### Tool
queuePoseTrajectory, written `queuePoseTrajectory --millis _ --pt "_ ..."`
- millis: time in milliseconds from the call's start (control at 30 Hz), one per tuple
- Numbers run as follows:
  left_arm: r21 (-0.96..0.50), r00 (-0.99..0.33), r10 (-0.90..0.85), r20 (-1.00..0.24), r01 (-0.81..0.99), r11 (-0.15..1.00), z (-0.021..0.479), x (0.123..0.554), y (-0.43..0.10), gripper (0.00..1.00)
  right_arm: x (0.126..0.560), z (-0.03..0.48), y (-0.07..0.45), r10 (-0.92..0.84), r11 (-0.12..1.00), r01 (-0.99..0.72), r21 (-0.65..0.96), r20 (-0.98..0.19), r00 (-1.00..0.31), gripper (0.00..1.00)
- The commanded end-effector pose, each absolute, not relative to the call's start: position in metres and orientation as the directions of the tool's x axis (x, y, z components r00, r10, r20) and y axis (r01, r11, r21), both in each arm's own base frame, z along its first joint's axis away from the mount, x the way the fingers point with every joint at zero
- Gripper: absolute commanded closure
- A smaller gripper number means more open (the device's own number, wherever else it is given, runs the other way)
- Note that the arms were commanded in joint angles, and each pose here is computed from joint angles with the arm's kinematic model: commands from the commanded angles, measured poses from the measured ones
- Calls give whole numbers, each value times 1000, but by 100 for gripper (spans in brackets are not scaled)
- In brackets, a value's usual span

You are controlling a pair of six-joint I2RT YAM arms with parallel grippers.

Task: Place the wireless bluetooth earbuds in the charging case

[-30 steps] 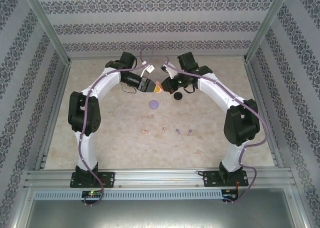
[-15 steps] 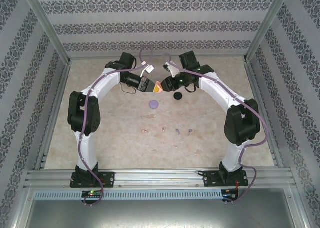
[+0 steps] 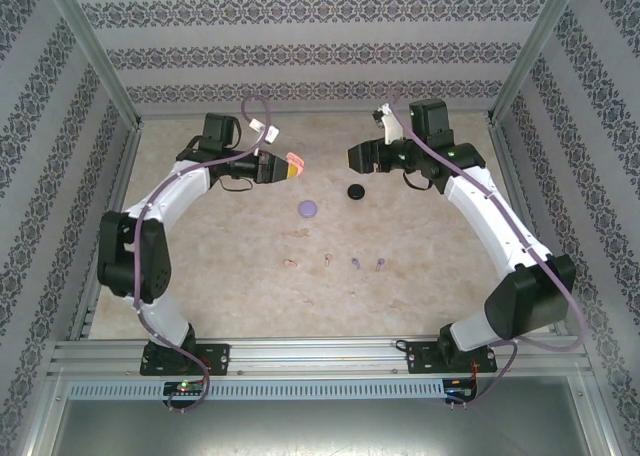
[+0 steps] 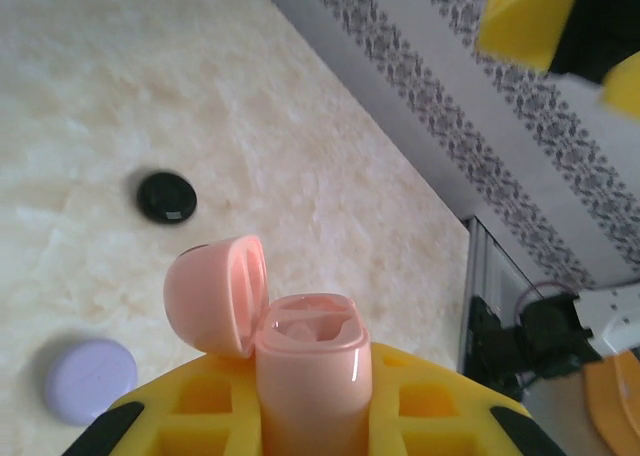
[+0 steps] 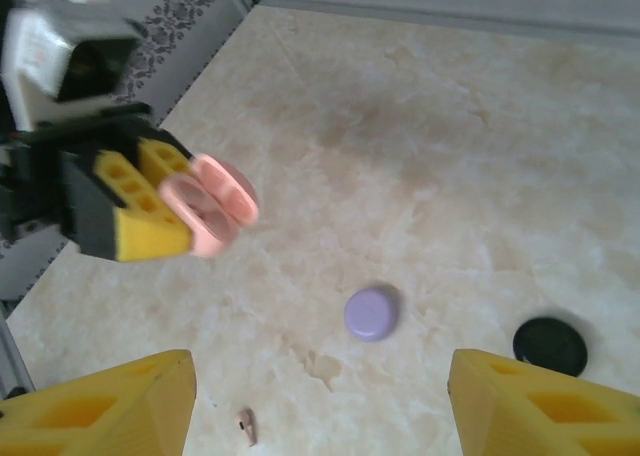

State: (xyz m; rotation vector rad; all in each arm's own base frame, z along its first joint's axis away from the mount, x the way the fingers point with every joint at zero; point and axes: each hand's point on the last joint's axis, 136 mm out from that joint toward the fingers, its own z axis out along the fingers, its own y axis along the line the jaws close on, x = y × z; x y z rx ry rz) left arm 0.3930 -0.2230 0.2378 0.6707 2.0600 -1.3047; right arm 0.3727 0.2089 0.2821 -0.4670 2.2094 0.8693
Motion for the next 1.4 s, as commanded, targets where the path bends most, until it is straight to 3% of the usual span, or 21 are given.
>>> queuePoseTrajectory --millis 0,167,333,467,600,900,1367 --pt "-496 -566 22 -824 740 454 271 403 -217 100 368 249 202 -4 790 -388 475 -628 -778 32" --pt "-361 -417 -36 -908 737 572 297 401 -199 100 350 209 216 21 822 -291 489 -537 -843 31" --pt "-161 -136 -92 -986 695 701 326 396 -174 100 331 165 236 -27 848 -274 454 -479 -877 31" --pt "-66 17 -97 -995 617 784 333 391 -155 100 319 139 256 -98 853 -307 422 -449 -888 31" --pt "-66 30 -101 -994 563 823 327 388 -144 100 313 122 275 -169 858 -347 379 -430 -887 31" --pt "13 206 -153 -967 636 772 331 364 -152 100 310 104 310 -241 842 -391 372 -389 -889 32" --pt "39 359 -230 -904 607 793 389 372 -145 100 282 57 342 -432 809 -510 293 -291 -853 34"
